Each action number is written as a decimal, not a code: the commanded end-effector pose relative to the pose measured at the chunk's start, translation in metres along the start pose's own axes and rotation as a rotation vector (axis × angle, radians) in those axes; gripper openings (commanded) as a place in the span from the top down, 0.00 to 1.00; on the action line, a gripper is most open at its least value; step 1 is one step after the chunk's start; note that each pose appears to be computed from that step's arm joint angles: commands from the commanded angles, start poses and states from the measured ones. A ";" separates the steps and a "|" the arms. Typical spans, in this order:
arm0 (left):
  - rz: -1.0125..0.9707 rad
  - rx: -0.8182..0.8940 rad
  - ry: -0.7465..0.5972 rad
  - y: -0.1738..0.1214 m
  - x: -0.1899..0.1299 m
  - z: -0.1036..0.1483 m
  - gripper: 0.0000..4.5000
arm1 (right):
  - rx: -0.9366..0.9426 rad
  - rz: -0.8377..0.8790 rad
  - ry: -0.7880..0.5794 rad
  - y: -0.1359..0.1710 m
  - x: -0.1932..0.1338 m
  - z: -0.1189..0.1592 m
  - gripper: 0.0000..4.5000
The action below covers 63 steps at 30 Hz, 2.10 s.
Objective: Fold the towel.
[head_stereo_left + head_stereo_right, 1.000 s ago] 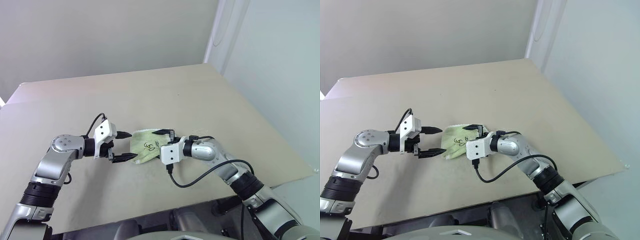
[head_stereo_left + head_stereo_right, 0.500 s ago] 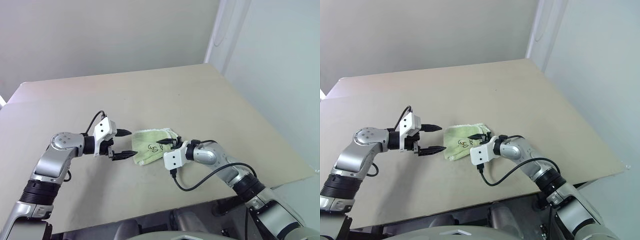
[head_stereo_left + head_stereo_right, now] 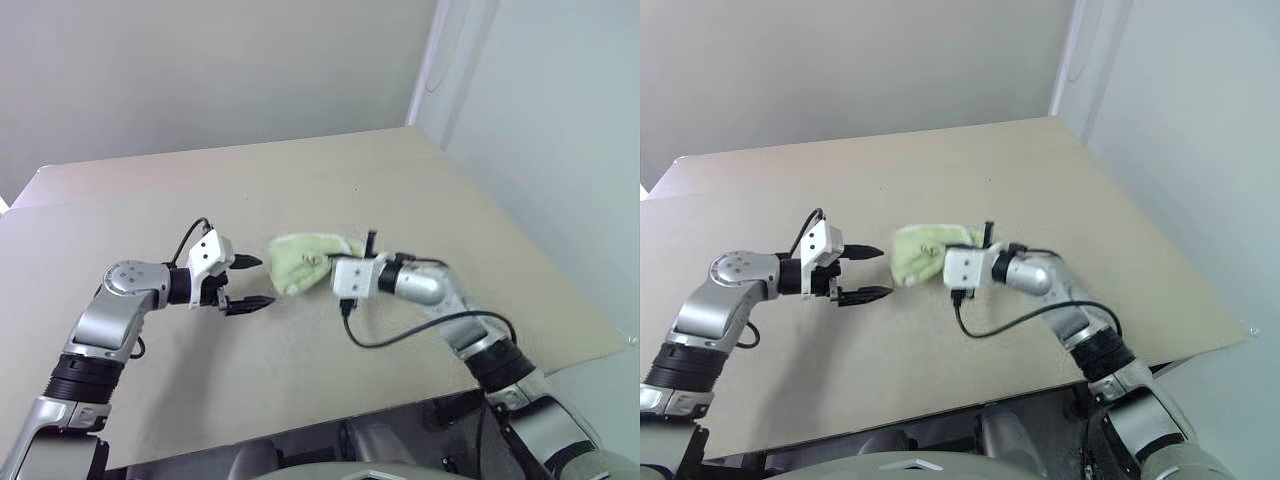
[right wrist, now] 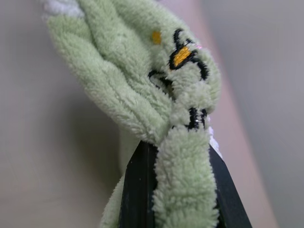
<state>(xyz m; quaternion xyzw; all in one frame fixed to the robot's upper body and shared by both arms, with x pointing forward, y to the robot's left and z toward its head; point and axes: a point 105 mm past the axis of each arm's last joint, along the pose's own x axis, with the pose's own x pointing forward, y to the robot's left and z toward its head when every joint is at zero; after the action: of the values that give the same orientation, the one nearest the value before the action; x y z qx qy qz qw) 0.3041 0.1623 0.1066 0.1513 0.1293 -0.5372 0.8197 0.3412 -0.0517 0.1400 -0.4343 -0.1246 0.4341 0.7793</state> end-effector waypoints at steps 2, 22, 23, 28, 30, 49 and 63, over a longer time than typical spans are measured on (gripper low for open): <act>0.004 0.042 -0.008 0.004 0.000 0.009 0.00 | -0.021 -0.176 0.019 -0.063 -0.026 0.005 1.00; -0.019 0.071 -0.008 0.005 0.010 0.015 0.00 | 0.111 -0.050 0.486 0.037 -0.098 -0.127 0.72; -0.019 0.072 -0.008 0.005 0.010 0.015 0.00 | 0.113 -0.045 0.482 0.037 -0.099 -0.126 0.64; -0.025 0.075 -0.004 0.005 0.011 0.016 0.00 | 0.144 -0.040 0.421 0.028 -0.099 -0.110 0.24; -0.022 0.074 -0.007 0.006 0.011 0.017 0.00 | 0.198 -0.050 0.392 0.020 -0.100 -0.102 0.07; -0.025 0.073 -0.014 0.004 0.014 0.026 0.00 | 1.038 -0.411 0.263 -0.024 -0.056 -0.101 0.01; -0.012 0.071 -0.012 0.006 0.011 0.022 0.00 | 1.012 -0.462 0.416 0.025 -0.038 -0.145 0.01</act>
<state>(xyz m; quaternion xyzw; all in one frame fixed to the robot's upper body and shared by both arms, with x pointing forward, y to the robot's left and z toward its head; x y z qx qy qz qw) 0.3135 0.1474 0.1110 0.1637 0.1278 -0.5461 0.8116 0.3879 -0.1522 0.0448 -0.0480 0.1510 0.1727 0.9722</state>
